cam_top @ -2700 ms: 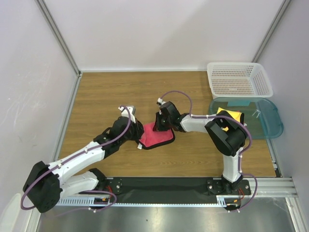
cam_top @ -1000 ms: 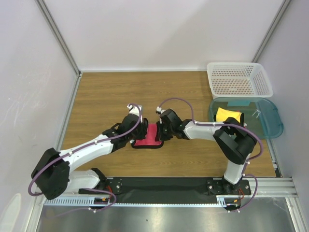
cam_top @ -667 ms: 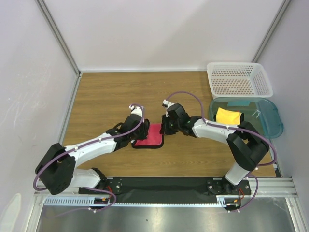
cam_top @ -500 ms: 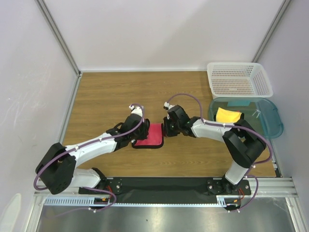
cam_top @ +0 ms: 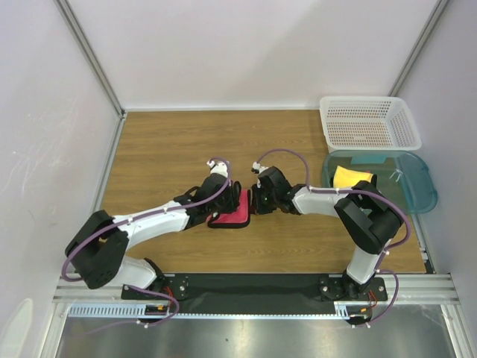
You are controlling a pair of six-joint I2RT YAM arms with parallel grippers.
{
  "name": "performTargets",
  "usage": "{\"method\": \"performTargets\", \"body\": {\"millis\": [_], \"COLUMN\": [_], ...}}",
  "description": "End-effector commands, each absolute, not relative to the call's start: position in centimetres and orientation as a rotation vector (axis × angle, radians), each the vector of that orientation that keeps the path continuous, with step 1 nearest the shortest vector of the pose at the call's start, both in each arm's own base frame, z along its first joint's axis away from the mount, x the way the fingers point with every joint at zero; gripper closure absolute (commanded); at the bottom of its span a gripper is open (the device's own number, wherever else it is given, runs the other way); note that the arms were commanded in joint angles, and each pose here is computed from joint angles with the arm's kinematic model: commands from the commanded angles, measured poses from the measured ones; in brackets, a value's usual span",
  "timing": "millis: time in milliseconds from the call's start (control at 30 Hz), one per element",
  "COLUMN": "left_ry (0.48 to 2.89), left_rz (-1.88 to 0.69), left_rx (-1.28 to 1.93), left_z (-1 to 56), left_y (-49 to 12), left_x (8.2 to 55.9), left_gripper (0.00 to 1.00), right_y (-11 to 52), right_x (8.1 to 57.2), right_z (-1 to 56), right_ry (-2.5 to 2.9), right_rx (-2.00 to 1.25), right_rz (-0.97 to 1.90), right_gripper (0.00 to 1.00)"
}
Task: Fold and stack the towels
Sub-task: Fold the towel
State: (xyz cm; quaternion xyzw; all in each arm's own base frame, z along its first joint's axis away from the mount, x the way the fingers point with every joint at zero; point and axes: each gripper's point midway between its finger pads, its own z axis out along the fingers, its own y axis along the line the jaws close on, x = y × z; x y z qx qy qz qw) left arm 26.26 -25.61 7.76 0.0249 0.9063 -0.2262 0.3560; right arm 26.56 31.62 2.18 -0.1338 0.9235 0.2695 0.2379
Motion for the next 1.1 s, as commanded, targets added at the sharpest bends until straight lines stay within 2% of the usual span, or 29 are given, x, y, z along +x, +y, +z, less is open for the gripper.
{"method": "performTargets", "body": {"millis": [0, 467, 567, 600, 667, 700, 800, 967, 1067], "left_ry": [2.272, 2.357, 2.343, 2.331, 2.298, 2.282, 2.228, 2.118, 2.086], "left_rz": [-0.689, -0.705, -0.701, -0.678, -0.658, -0.643, -0.604, -0.516, -0.468], "left_rx": [0.041, 0.037, 0.066, 0.08, 0.09, 0.101, 0.108, 0.063, 0.056], "left_z": [10.1, 7.7, 8.7, 9.4, 11.1, 11.9, 14.6, 17.5, 16.4], "left_y": [-28.4, -30.0, -30.1, -29.9, -29.3, -29.0, -27.5, -23.4, -21.8], "left_x": [27.5, 27.4, 27.6, 27.7, 27.8, 27.9, 27.7, 27.0, 27.2], "left_gripper": [1.0, 0.99, 0.81, 0.67, 0.52, 0.39, 0.3, 0.26, 0.26], "right_y": [32.0, 31.2, 31.0, 31.1, 31.0, 30.7, 30.1, 29.2, 30.1], "right_x": [26.4, 26.4, 26.5, 26.6, 27.0, 26.9, 27.4, 28.7, 29.3], "right_z": [1.6, 1.9, 2.5, 3.2, 4.2, 5.0, 6.8, 10.4, 11.3], "right_ry": [2.524, 2.52, 2.518, 2.505, 2.484, 2.481, 2.462, 2.382, 2.356], "right_rx": [-0.352, -0.336, -0.342, -0.341, -0.346, -0.346, -0.327, -0.315, -0.329], "right_rz": [0.77, 0.758, 0.76, 0.771, 0.78, 0.778, 0.81, 0.828, 0.857], "right_gripper": [0.96, 0.96, 0.96, 0.96, 0.95, 0.94, 0.93, 0.86, 0.85]}}
